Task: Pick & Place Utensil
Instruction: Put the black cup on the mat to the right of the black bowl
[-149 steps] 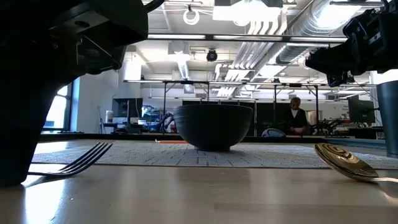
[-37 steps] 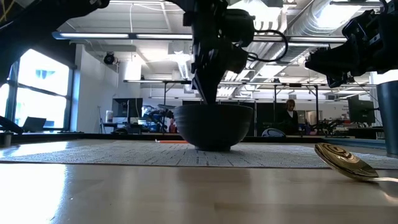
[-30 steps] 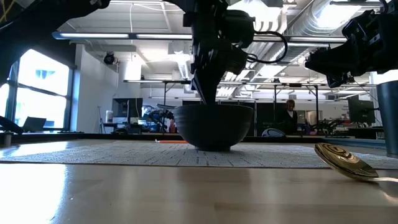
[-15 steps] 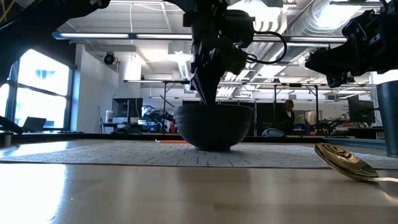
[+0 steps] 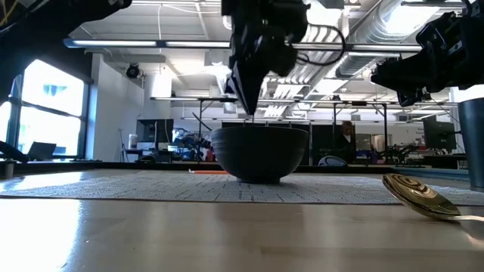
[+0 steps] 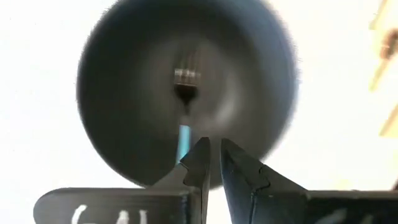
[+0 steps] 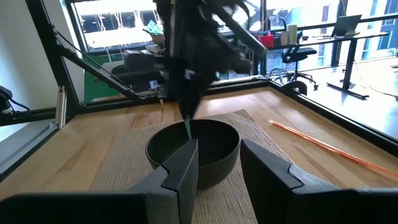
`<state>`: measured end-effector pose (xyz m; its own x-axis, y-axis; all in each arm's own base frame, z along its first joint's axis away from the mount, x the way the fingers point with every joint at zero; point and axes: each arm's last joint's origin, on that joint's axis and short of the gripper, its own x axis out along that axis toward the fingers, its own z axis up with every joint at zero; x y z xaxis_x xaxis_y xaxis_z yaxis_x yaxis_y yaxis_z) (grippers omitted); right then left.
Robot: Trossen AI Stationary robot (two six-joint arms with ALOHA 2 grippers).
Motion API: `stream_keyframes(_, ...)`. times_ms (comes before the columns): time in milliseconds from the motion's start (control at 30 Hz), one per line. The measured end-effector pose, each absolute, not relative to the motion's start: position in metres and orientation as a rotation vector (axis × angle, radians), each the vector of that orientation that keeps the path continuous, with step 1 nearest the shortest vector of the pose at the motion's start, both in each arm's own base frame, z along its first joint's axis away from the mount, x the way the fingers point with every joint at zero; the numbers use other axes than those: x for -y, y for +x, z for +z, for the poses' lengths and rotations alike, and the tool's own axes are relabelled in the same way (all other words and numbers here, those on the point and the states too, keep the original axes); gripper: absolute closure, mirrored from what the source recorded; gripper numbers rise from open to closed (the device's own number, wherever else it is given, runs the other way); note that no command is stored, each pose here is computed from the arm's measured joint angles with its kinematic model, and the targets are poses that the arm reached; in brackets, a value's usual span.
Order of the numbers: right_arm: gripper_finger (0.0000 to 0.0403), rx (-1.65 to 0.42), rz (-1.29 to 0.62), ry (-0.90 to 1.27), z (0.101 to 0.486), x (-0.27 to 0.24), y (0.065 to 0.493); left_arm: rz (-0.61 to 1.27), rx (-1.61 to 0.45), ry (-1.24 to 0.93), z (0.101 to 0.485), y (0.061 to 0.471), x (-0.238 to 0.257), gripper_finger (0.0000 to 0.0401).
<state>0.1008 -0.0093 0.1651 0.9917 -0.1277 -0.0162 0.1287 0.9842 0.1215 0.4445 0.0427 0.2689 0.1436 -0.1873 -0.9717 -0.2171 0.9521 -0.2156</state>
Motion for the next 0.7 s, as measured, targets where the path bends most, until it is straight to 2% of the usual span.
stream_keyframes(167, 0.0288, -0.008, -0.129, 0.123, 0.165, 0.009, 0.101, -0.059, -1.467, -0.258, 0.291, 0.438, -0.002, 0.0366)
stream_keyframes(367, 0.0288, -0.008, -0.129, 0.123, 0.165, 0.009, 0.101, -0.176, -1.493, -0.041, 0.298, 0.424, 0.062, 0.0366)
stream_keyframes(533, 0.0288, -0.008, -0.129, 0.123, 0.165, 0.009, 0.101, -0.152, -1.471, 0.099, 0.311, 0.401, 0.101, 0.0366)
stream_keyframes(700, 0.0288, -0.009, -0.129, 0.123, 0.165, 0.009, 0.101, -0.065, -1.425, 0.153, 0.338, 0.358, 0.116, 0.0366)
